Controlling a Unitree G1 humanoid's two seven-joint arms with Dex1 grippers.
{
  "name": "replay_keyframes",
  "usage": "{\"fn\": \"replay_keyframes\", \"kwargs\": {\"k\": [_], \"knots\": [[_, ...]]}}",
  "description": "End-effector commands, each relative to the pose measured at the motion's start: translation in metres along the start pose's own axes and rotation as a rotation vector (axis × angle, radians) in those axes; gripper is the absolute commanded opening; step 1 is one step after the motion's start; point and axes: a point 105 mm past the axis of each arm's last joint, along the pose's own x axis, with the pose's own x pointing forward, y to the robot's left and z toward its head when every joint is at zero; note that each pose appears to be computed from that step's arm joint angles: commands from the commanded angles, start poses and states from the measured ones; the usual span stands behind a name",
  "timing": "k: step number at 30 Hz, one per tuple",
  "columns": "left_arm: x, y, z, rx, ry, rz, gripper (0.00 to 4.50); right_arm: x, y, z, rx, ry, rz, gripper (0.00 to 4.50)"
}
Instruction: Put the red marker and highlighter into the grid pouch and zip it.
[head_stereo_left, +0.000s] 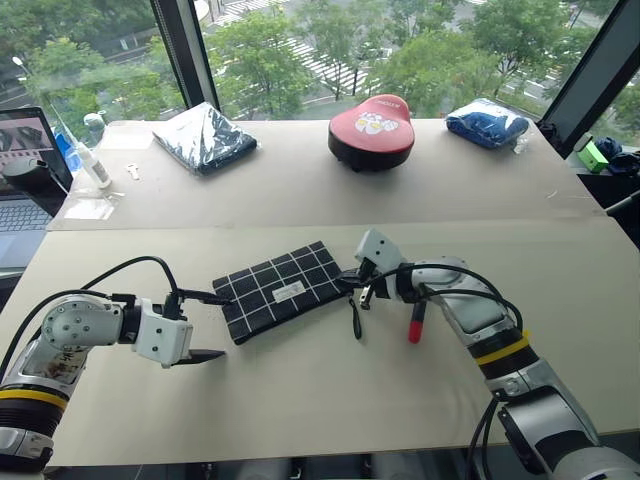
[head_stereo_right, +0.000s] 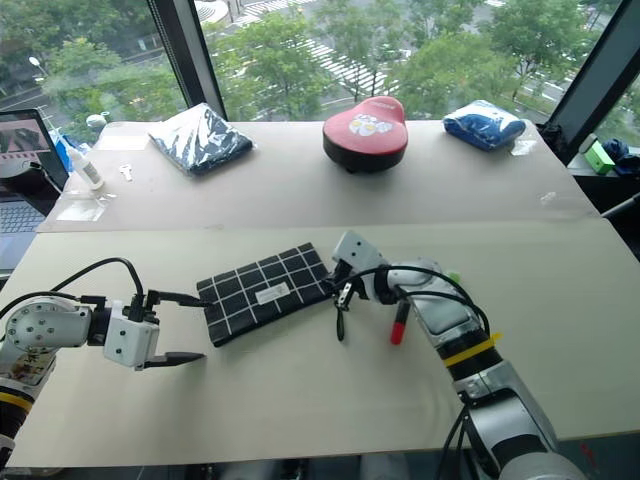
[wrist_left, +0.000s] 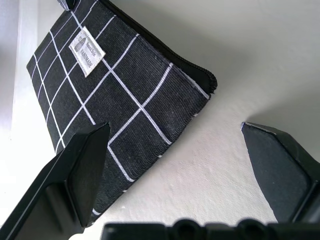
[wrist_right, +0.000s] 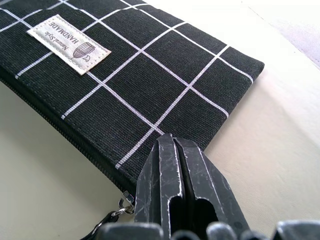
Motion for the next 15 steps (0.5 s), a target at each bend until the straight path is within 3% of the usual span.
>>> {"fn": "replay_keyframes", "kwargs": {"k": [1,15], "knots": [[0.003,0.0,-0.001,0.014,0.006,0.004,4.5,-0.001,0.004,-0.01,-0.03,0.057,0.018,0.02],[0.031,-0.003,0.012,0.173,-0.058,0.106,4.5,0.0,0.004,-0.007,-0.037,0.05,0.025,0.02]]}}
